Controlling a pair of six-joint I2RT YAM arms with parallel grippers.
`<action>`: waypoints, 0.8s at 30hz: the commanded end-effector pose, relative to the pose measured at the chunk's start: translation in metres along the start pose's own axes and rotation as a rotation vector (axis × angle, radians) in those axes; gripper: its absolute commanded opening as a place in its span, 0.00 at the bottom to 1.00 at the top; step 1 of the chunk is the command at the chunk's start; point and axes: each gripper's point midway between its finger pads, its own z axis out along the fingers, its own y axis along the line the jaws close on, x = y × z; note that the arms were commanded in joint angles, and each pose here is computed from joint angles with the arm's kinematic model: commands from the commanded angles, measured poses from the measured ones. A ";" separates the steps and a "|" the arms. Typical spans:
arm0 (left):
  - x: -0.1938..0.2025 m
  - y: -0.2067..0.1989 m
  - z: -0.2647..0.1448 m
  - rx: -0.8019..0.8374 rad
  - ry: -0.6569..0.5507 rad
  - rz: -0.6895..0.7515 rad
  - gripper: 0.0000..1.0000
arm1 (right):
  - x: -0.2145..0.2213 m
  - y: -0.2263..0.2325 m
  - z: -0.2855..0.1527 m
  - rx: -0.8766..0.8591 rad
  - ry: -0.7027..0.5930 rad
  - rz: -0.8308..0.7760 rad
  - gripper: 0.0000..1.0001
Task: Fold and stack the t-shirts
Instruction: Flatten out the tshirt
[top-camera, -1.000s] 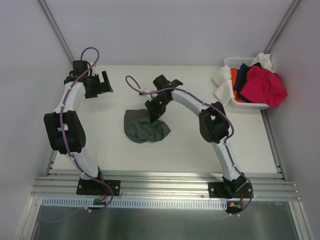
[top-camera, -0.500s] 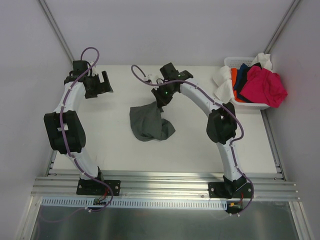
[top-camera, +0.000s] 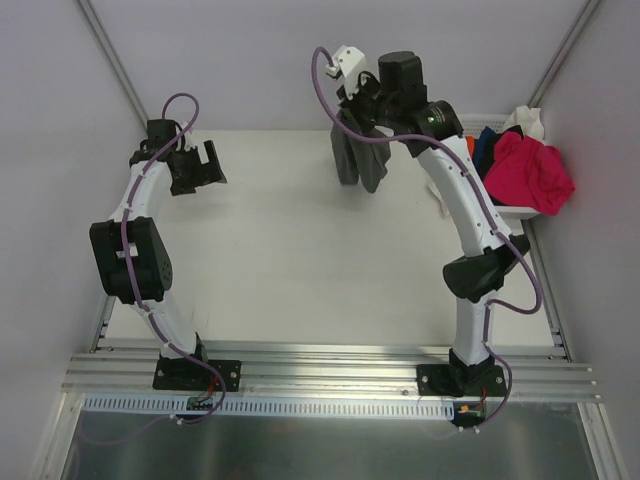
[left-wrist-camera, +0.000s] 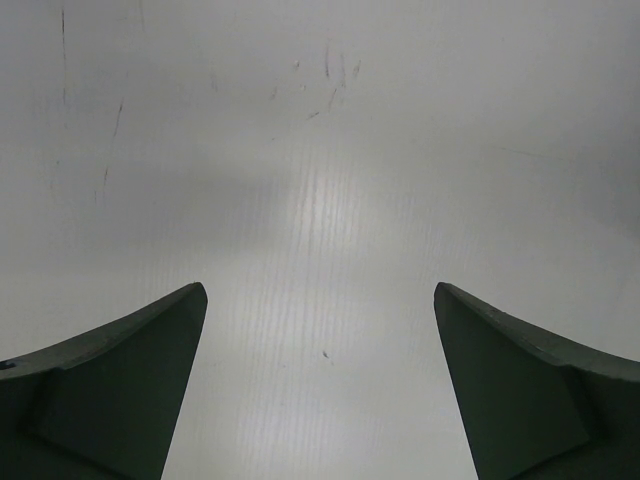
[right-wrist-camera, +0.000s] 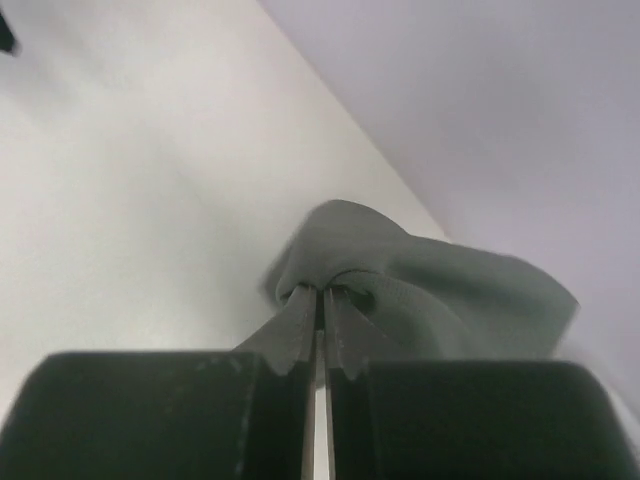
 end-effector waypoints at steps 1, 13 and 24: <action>-0.018 -0.004 -0.006 0.015 -0.044 -0.008 0.99 | -0.106 0.033 -0.052 0.000 -0.288 -0.096 0.01; -0.020 -0.003 -0.012 -0.001 -0.058 0.002 0.99 | -0.133 0.063 -0.088 -0.052 -0.376 -0.109 0.01; -0.021 -0.005 -0.016 0.012 -0.065 0.024 0.99 | 0.058 0.057 0.000 -0.169 0.141 0.082 0.82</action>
